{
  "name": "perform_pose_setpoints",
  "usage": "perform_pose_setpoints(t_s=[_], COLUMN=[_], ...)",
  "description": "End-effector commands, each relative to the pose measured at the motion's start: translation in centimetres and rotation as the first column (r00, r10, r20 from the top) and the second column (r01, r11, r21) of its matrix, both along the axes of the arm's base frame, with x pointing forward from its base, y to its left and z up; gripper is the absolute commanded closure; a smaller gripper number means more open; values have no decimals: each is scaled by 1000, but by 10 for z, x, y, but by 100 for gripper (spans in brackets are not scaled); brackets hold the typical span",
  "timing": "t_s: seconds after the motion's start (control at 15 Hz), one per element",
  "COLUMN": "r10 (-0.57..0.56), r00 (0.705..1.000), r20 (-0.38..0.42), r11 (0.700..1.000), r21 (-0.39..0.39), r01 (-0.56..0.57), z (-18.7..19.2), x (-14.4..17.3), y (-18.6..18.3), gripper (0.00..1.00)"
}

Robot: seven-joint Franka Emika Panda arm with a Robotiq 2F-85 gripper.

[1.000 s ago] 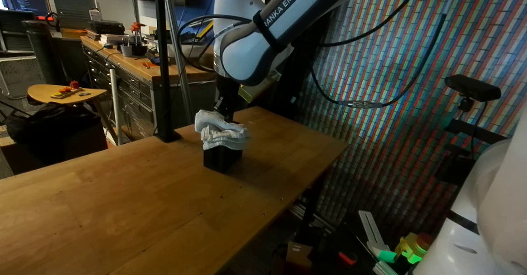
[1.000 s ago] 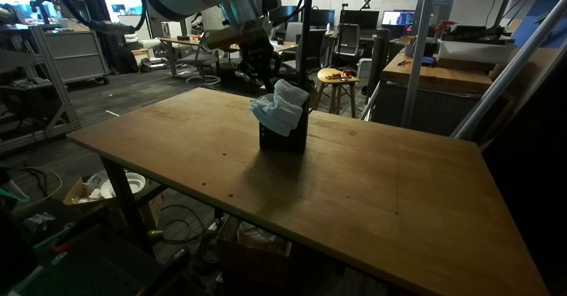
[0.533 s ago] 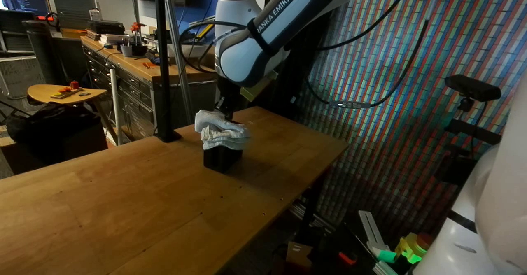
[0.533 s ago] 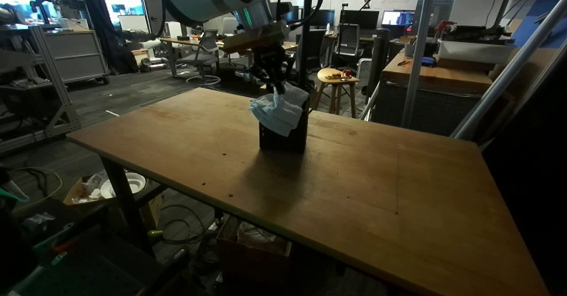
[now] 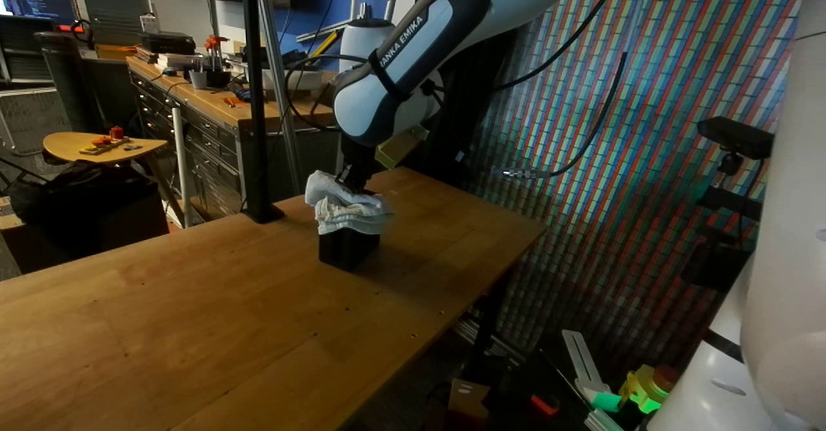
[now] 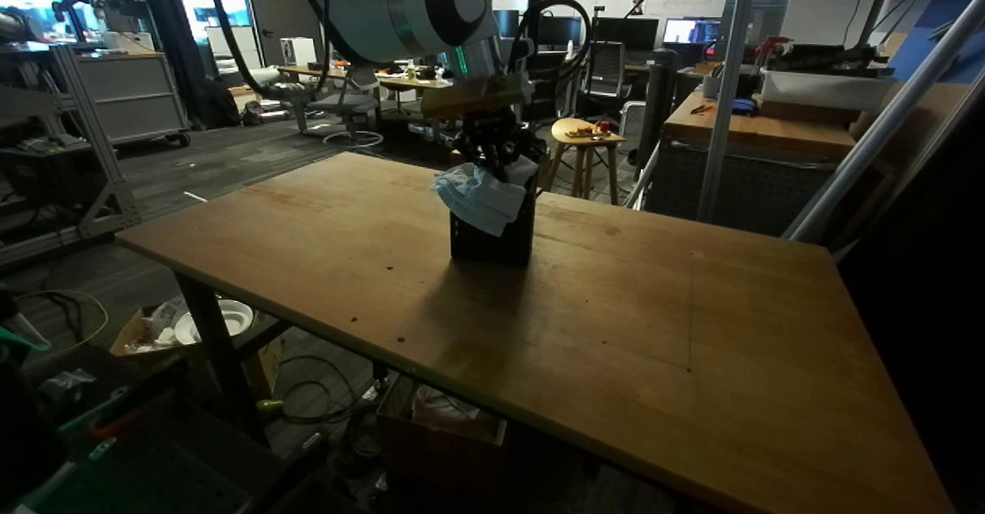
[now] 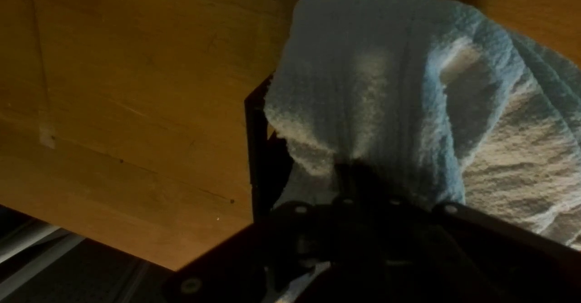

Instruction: Put the towel in the box

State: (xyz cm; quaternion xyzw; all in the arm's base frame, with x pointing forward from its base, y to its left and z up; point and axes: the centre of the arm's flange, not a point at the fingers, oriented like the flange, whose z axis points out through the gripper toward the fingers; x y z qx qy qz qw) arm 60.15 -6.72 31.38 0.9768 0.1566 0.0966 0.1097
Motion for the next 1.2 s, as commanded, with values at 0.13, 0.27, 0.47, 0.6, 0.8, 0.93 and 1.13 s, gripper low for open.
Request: perform_pose_setpoints(t_s=[0.13,0.27,0.47,0.6,0.8,0.93,1.13], r10=[8,11,17,27,41,48,59], r00=[1000,1000,999,997,993,990,987], r20=[-18,-22,-41,-67,-112,-132,-152], r11=[1000,1000,999,998,994,991,984], r21=[22,28,45,57,101,132,175], r01=[-8,-10,-16,-23,-30,-30,-32], z=[-6,-10,-22,-37,-67,-85,-99], x=[13,13,13,13,12,11,9], y=[-6,-3,2,7,14,18,21], gripper=[92,92,92,92,92,92,92])
